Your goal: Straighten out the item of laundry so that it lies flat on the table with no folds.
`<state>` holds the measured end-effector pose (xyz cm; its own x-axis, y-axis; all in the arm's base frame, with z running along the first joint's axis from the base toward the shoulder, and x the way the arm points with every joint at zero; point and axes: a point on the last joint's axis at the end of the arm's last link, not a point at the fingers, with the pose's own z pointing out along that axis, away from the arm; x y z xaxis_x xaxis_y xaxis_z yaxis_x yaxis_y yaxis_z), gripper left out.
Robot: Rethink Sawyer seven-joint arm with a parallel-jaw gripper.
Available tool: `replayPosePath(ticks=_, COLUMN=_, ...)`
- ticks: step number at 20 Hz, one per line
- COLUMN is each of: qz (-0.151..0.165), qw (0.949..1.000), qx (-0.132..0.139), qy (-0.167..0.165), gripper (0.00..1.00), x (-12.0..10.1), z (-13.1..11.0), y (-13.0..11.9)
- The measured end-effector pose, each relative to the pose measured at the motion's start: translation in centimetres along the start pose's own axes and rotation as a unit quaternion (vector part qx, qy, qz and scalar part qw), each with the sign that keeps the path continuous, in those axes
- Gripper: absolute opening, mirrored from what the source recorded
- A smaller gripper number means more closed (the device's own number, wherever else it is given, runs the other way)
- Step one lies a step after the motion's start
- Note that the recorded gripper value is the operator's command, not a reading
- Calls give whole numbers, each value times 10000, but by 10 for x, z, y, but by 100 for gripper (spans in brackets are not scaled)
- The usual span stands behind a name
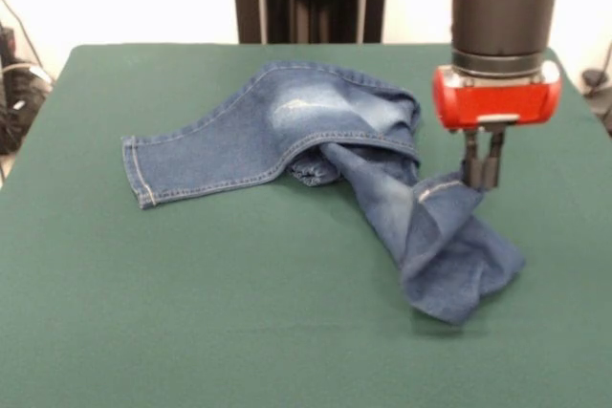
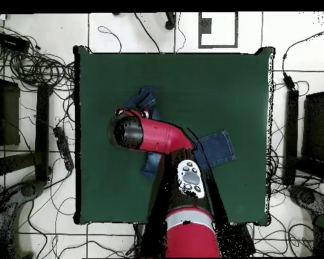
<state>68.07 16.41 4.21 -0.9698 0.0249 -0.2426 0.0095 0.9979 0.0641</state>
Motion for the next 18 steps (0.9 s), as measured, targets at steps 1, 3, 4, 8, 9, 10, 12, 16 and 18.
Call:
replayPosePath(ticks=1, qz=10, qw=10000, qx=-9, qy=-14, gripper=0, x=-2, z=0, y=3)
replayPosePath(ticks=3, qz=26, qw=10000, qx=-19, qy=-33, gripper=0, x=-4, z=0, y=7)
replayPosePath(ticks=4, qz=57, qw=10000, qx=-35, qy=-66, gripper=0, x=-9, z=3, y=13)
replayPosePath(ticks=8, qz=147, qw=9997, qx=-93, qy=-143, gripper=0, x=-20, z=8, y=31)
replayPosePath(ticks=9, qz=164, qw=9997, qx=-102, qy=-155, gripper=0, x=-21, z=9, y=34)
replayPosePath(ticks=10, qz=181, qw=9996, qx=-106, qy=-172, gripper=0, x=-24, z=10, y=39)
replayPosePath(ticks=12, qz=249, qw=9995, qx=-92, qy=-162, gripper=0, x=-33, z=12, y=60)
replayPosePath(ticks=16, qz=419, qw=9990, qx=-128, qy=-33, gripper=0, x=-45, z=13, y=96)
replayPosePath(ticks=18, qz=478, qw=9987, qx=-145, qy=27, gripper=0, x=-48, z=13, y=107)
